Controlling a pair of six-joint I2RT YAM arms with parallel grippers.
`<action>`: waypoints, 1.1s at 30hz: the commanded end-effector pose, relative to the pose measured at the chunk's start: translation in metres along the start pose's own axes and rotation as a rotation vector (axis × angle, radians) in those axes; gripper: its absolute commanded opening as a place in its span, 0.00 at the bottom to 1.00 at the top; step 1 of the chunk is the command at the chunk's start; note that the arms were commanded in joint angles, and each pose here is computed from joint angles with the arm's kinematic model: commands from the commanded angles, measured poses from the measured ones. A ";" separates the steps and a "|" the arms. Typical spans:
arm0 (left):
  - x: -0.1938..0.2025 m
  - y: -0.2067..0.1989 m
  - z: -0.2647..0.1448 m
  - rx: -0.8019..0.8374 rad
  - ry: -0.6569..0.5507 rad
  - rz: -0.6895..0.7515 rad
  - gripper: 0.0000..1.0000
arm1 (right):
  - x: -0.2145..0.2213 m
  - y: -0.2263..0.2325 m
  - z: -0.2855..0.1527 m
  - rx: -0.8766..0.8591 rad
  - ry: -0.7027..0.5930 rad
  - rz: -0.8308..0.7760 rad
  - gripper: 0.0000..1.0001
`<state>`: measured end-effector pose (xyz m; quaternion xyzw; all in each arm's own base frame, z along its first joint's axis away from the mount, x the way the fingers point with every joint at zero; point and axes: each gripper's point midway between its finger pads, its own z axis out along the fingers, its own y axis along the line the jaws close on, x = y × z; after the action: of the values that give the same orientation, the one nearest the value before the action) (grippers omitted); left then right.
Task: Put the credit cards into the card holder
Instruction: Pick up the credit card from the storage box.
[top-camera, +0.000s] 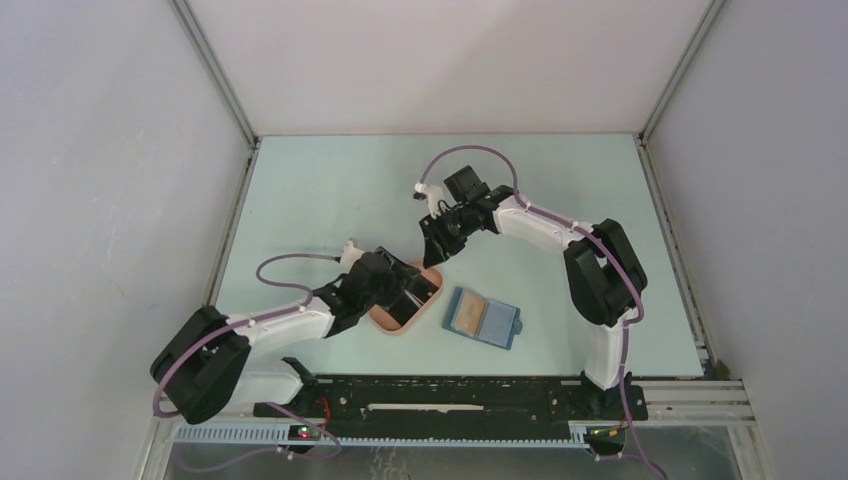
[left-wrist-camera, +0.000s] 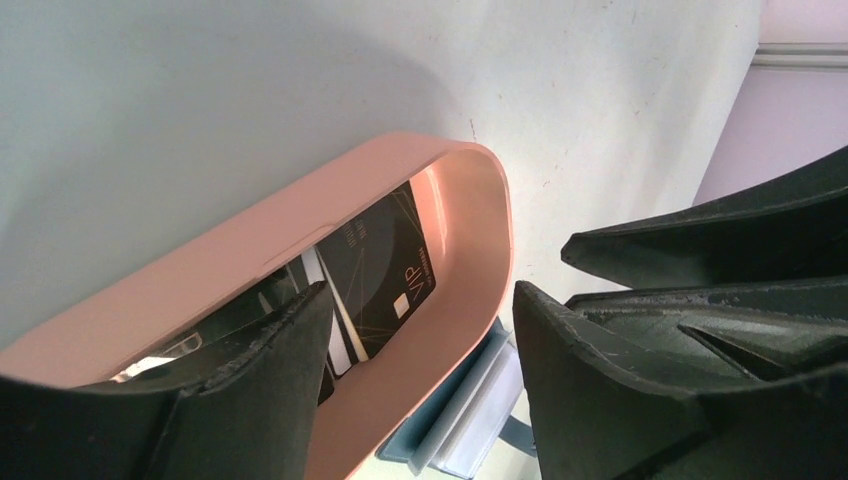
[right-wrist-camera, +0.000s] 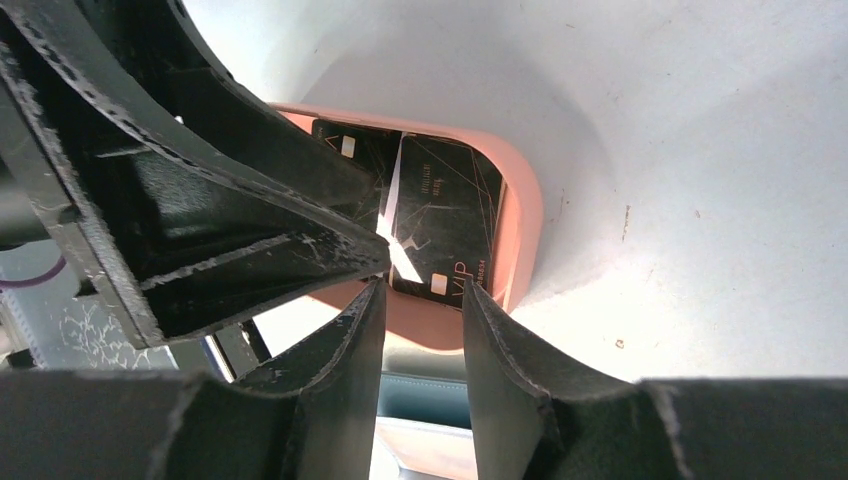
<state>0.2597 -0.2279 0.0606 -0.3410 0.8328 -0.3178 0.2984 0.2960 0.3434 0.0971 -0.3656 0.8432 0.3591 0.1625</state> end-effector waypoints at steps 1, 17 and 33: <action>-0.012 0.008 -0.013 -0.041 -0.055 0.030 0.72 | -0.021 0.017 -0.018 -0.038 -0.056 -0.049 0.43; -0.021 0.015 -0.027 -0.083 -0.077 0.150 0.73 | -0.011 0.031 0.007 -0.001 0.023 -0.134 0.23; -0.016 0.012 -0.036 -0.006 -0.051 0.138 0.72 | 0.000 -0.011 0.045 0.312 0.135 -0.253 0.02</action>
<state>0.2395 -0.1932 0.0880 -0.3000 0.8446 -0.2806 0.3433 0.2855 0.3728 0.0627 -0.4564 0.8437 0.2173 0.1806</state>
